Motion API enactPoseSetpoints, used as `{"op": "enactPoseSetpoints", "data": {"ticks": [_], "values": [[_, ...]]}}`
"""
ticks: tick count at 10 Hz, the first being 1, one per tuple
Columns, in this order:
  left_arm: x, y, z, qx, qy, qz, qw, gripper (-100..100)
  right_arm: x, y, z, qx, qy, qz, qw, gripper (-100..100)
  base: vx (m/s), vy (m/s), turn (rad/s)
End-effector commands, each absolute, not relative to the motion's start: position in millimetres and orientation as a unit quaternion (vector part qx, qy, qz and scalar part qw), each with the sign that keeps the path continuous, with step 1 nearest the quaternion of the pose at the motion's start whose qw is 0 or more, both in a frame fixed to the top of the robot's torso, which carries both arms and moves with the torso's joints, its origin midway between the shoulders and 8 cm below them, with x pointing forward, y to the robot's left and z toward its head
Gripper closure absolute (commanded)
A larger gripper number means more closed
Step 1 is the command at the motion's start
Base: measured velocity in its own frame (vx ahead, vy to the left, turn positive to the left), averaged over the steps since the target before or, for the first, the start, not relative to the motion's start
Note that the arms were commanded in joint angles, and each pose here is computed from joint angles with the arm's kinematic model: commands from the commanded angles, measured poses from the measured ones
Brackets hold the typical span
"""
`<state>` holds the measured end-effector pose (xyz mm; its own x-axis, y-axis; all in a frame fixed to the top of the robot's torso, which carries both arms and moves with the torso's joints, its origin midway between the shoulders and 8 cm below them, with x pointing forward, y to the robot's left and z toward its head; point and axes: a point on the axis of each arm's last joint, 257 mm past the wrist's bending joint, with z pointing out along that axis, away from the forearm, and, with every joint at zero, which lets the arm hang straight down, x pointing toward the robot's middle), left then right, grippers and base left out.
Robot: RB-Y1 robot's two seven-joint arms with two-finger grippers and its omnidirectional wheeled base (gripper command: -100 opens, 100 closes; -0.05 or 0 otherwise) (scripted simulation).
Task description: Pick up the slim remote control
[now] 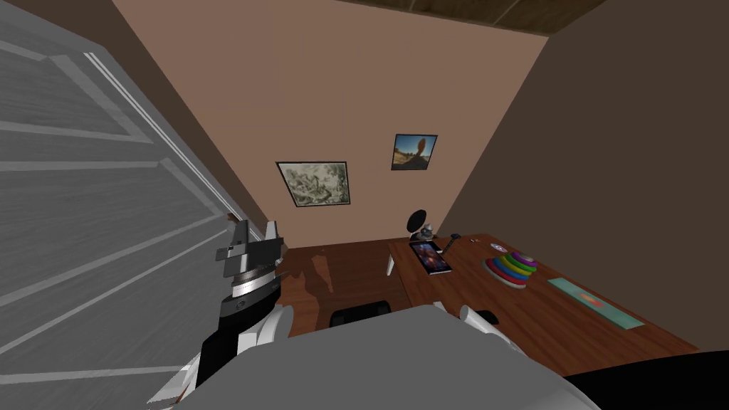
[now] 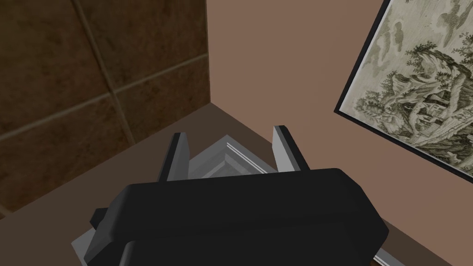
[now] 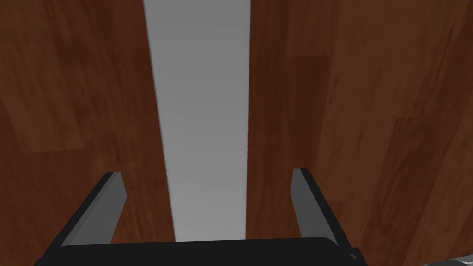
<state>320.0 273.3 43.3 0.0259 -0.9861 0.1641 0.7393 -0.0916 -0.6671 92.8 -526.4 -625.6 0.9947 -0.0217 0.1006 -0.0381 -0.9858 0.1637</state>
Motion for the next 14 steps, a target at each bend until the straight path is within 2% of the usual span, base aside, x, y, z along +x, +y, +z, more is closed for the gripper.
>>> {"op": "enactPoseSetpoints", "data": {"ticks": [1, 7, 8, 9, 14], "values": [[320.0, 273.3, 43.3, -0.313, 0.197, -0.669, 0.644, 0, 78.6, -518.4, -628.0, 0.997, -0.034, 0.033, 0.061, -100, 0.079, -0.041, -0.026], [320.0, 273.3, 43.3, -0.313, 0.197, -0.669, 0.644, 0, 51.8, -498.3, -633.8, 0.997, -0.07, 0.002, 0.018, -100, 0.073, -0.044, -0.03], [320.0, 273.3, 43.3, -0.313, 0.197, -0.669, 0.644, 0, 51.2, -497.7, -634.1, 0.997, -0.07, 0.001, 0.017, 0, 0.007, -0.007, 0.002], [320.0, 273.3, 43.3, -0.313, 0.197, -0.669, 0.644, 0, 48.7, -485.4, -641.9, 0.998, -0.066, 0.001, 0.018, -100, 0.023, -0.049, -0.066], [320.0, 273.3, 43.3, -0.313, 0.197, -0.669, 0.644, 0, 43.6, -459.7, -656.4, 0.998, -0.056, 0.001, 0.018, -100, 0.03, -0.053, -0.036]]}}
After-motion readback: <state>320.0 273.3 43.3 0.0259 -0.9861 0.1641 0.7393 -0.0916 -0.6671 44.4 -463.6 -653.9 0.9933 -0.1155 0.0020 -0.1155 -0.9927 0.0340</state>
